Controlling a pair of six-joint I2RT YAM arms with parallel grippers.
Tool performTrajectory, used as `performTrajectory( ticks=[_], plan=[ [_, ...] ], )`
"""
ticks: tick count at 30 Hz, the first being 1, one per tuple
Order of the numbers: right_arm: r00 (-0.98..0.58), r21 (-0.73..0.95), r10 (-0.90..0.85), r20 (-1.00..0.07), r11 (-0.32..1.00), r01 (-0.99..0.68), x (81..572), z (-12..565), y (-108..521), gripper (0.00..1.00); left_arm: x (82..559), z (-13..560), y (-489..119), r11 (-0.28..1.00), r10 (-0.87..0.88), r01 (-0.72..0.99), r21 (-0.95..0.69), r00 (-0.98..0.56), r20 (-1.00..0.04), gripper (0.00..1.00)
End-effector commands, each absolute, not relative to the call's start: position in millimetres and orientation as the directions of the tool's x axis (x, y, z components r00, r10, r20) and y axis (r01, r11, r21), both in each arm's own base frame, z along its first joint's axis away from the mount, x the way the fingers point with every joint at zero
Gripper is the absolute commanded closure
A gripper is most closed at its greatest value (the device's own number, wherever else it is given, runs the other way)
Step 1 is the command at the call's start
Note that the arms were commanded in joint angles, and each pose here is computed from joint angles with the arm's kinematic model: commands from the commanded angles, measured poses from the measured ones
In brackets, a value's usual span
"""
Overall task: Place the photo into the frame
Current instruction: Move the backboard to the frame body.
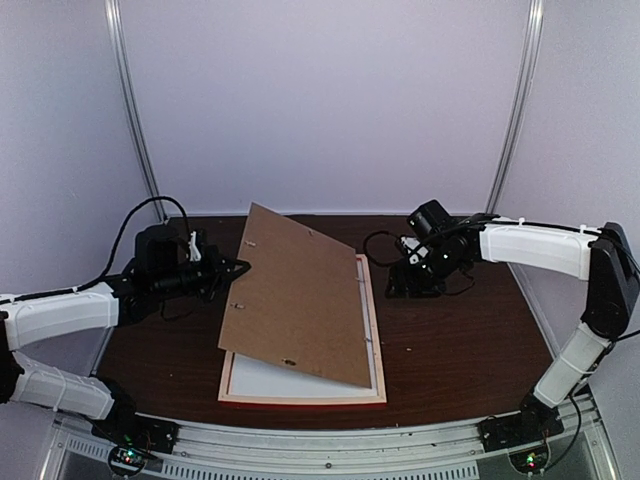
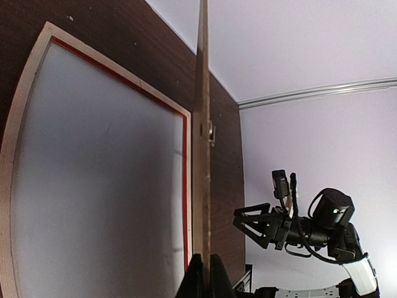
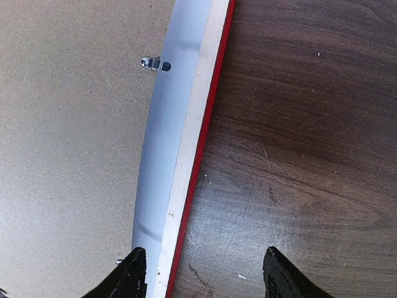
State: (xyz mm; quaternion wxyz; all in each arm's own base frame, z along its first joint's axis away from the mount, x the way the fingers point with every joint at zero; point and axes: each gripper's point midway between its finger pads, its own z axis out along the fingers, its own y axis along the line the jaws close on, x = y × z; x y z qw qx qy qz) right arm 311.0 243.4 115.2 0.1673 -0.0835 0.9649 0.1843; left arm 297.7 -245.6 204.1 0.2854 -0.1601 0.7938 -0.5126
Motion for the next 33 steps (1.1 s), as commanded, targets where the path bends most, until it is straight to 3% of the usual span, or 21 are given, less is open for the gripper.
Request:
performTrajectory(
  ticks=[1, 33],
  plan=[
    [-0.922, 0.345, -0.108, -0.371, 0.906, -0.245, 320.1, 119.0, 250.9, 0.36, 303.7, 243.7, -253.9, 0.318, -0.586, 0.143, -0.937, -0.748, -0.313, 1.00],
    [-0.933, 0.335, -0.096, -0.348, 0.916, -0.219, 319.1, 103.7, 245.0, 0.35, 304.1, 218.4, -269.8, 0.330, -0.553, 0.120, -0.936, -0.779, -0.295, 1.00]
  ],
)
